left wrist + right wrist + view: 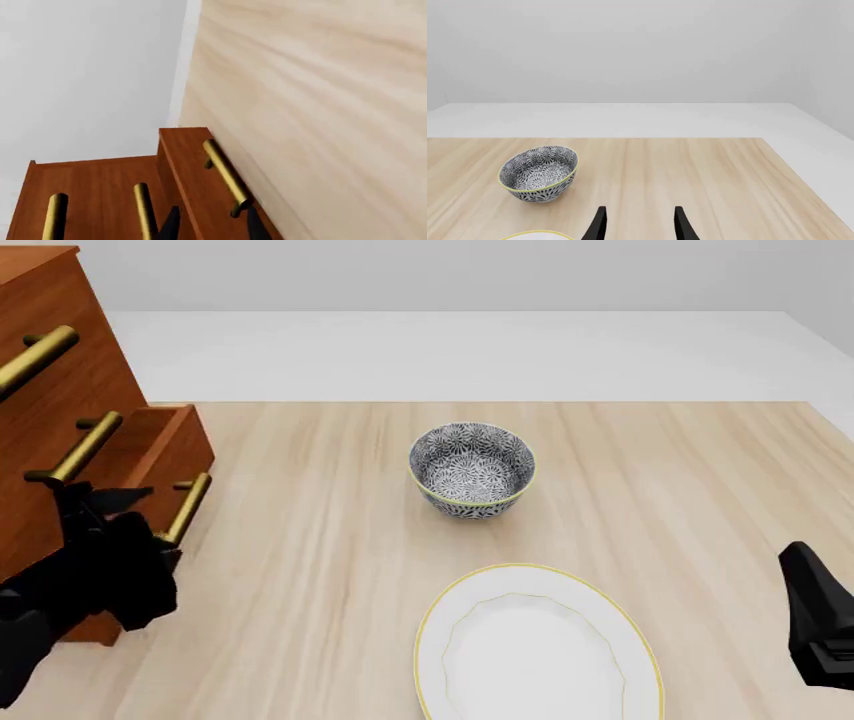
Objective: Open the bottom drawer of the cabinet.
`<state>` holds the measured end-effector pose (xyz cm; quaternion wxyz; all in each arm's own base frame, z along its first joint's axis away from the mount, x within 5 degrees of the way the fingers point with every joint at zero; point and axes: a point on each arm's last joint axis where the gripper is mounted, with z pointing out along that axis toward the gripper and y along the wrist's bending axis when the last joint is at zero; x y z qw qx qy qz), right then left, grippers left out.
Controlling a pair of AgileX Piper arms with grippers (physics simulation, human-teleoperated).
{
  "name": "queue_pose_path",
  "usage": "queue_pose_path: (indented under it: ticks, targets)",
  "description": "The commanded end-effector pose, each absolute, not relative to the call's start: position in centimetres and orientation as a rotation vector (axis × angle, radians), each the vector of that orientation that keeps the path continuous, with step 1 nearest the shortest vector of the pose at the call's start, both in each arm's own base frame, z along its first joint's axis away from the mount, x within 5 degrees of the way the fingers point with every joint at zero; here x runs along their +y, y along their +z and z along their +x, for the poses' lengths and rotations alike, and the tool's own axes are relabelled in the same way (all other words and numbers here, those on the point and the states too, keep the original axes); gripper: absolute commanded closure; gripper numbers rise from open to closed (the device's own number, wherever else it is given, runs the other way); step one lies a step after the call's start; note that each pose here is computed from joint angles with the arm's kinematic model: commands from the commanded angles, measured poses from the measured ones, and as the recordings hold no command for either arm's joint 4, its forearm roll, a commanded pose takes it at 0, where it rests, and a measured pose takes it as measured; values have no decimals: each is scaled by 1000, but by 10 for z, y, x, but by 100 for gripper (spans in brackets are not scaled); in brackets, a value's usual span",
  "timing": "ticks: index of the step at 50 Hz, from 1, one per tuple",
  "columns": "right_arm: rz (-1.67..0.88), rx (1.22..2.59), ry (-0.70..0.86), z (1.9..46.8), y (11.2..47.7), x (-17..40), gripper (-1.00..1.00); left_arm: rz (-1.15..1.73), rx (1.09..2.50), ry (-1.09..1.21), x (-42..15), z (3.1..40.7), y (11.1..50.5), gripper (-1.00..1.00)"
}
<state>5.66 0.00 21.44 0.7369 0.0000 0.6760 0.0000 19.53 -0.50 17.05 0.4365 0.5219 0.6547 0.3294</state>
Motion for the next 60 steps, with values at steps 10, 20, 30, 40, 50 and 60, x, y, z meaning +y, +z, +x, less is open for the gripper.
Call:
queue_pose_path:
  ticks: [10, 20, 30, 40, 50, 60]
  targets:
    - [0, 1485, 0, 57, 214, 0, -100, 1183, 1539, 717, -17, 132, 264, -100]
    - [0, 1485, 0, 57, 214, 0, -100, 921, 1579, 453, -24, 115, 319, -100]
    - [0, 1485, 0, 57, 214, 0, -100, 732, 1658, 361, -19, 113, 337, -100]
    - [0, 1485, 0, 57, 214, 0, -100, 523, 1789, 240, -14, 121, 333, -100]
    - [0, 1485, 0, 57, 214, 0, -100, 367, 1821, 148, -10, 104, 344, -100]
    - [0, 1485, 0, 57, 214, 0, -100, 239, 1849, 92, -6, 102, 344, -100]
